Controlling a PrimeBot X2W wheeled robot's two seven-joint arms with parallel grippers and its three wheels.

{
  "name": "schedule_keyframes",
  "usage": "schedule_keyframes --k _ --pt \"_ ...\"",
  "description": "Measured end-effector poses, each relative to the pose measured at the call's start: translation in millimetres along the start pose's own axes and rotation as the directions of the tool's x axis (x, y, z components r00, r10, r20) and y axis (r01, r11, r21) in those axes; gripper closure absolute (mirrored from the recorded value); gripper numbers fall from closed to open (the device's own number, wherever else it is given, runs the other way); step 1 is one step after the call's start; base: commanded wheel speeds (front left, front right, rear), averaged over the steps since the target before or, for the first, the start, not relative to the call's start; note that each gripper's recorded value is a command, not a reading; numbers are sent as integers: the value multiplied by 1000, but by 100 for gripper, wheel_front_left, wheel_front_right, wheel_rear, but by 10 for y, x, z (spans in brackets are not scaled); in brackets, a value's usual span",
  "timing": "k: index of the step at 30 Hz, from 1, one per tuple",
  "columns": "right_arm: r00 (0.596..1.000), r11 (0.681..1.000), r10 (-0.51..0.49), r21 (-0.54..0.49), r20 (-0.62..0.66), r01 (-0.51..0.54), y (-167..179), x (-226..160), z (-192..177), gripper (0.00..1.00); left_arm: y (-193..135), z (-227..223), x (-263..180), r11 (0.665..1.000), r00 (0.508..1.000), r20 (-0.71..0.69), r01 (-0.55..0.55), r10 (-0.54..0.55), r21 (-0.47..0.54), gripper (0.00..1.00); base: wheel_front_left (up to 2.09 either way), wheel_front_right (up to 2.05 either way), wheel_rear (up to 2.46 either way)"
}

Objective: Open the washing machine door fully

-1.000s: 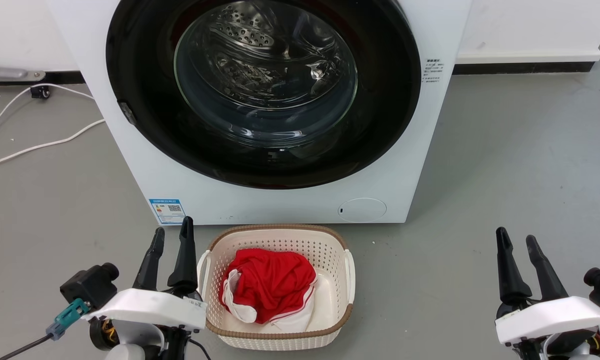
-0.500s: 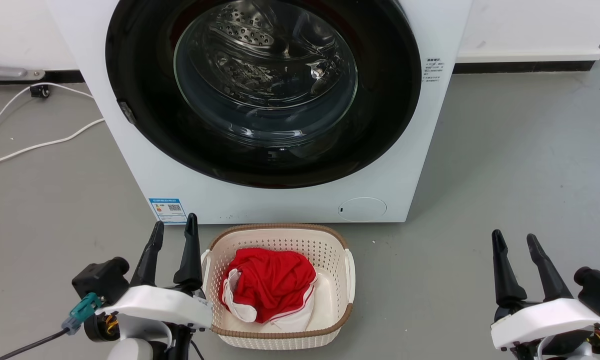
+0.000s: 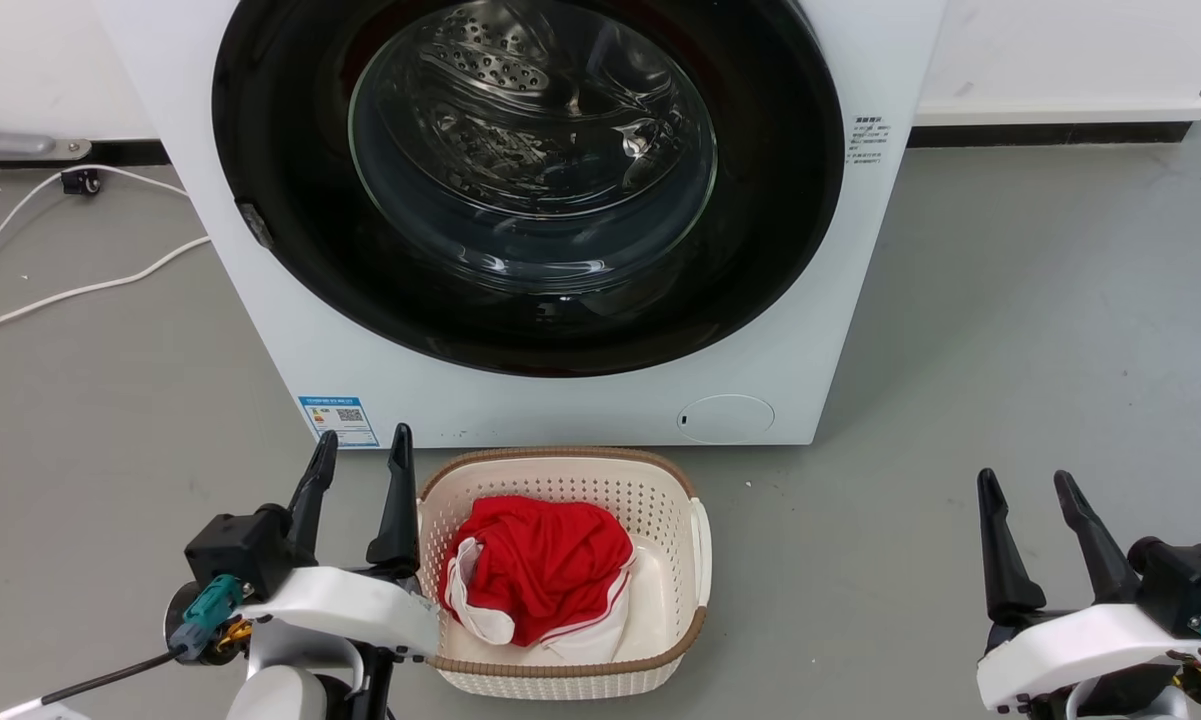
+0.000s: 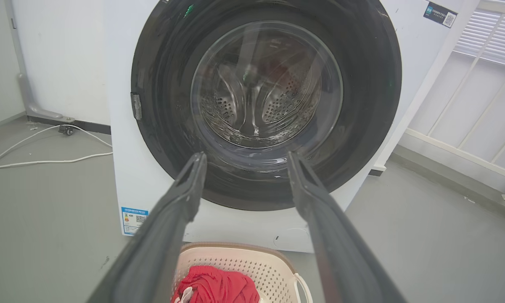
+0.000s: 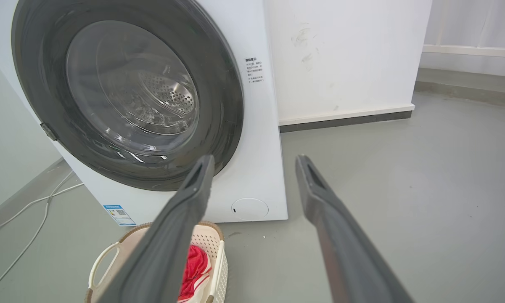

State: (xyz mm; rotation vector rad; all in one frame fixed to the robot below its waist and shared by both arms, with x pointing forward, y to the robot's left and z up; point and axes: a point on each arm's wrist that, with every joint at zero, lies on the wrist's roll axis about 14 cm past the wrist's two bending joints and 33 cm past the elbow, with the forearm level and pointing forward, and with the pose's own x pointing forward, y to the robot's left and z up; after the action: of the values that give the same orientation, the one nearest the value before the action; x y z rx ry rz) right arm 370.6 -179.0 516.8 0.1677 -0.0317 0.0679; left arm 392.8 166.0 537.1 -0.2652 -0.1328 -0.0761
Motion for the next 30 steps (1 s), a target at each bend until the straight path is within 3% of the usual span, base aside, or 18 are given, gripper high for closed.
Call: schedule_keyframes --k 30 --pt "1000 979 22 -200 -14 -24 31 -26 -33 0 -80 -31 41 976 999 3 48 -50 213 0 0 0 0"
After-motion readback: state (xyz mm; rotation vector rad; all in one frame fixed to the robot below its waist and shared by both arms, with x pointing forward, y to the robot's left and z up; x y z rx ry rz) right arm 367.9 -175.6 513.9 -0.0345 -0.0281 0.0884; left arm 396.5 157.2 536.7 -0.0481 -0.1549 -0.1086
